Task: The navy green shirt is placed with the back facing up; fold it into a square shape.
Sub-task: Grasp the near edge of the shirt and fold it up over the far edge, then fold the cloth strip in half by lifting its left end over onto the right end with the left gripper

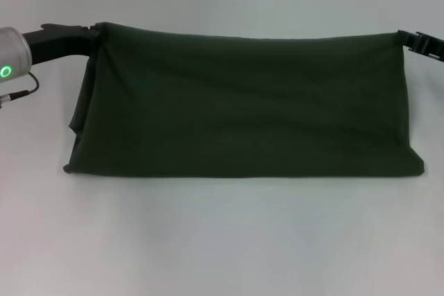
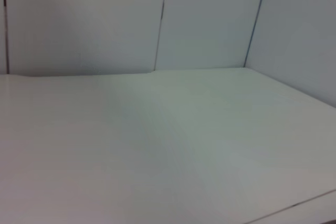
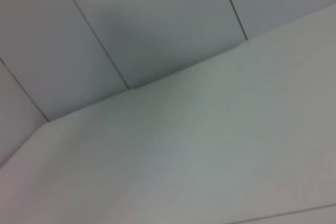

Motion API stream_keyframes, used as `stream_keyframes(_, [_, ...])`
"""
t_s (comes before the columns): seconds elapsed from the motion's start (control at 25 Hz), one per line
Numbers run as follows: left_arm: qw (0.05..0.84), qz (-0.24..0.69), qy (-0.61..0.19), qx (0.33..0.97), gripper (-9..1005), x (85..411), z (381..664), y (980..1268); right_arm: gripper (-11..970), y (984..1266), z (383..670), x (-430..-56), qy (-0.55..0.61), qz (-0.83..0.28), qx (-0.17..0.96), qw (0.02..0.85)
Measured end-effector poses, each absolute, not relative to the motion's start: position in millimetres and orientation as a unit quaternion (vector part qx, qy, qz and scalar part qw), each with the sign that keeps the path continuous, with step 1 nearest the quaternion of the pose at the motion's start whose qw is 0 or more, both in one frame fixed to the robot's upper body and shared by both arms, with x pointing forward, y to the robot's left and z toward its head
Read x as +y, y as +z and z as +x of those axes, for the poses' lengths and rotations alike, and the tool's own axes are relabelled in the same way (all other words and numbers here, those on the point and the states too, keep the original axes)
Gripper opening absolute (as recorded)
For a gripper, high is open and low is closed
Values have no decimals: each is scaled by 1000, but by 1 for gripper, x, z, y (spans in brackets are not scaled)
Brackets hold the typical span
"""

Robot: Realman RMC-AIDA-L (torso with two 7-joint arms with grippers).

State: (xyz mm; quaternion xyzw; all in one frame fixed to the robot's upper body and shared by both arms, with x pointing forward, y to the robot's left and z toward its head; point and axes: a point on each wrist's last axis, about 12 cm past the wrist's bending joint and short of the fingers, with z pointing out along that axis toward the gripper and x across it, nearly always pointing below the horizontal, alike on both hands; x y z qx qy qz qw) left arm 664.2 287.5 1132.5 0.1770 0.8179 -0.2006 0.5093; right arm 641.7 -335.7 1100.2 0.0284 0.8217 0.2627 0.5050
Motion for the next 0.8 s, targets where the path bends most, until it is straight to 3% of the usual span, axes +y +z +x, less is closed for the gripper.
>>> stream_keyframes(0.4, [519, 134, -163, 829, 135, 287, 667, 1122, 187, 1089, 652, -316, 205, 17, 841, 501])
stream_keyframes(0.52, [522, 120, -154, 830, 165, 288, 667, 1119, 305, 1088, 655, -312, 189, 18, 844, 502])
stream_keyframes(0.64, [527, 109, -158, 828, 280, 292, 664, 1120, 423, 1089, 655, -310, 191, 15, 843, 503])
stream_keyframes(0.8, [533, 102, -188, 819, 451, 299, 656, 1123, 510, 1092, 648, -316, 232, 14, 829, 508])
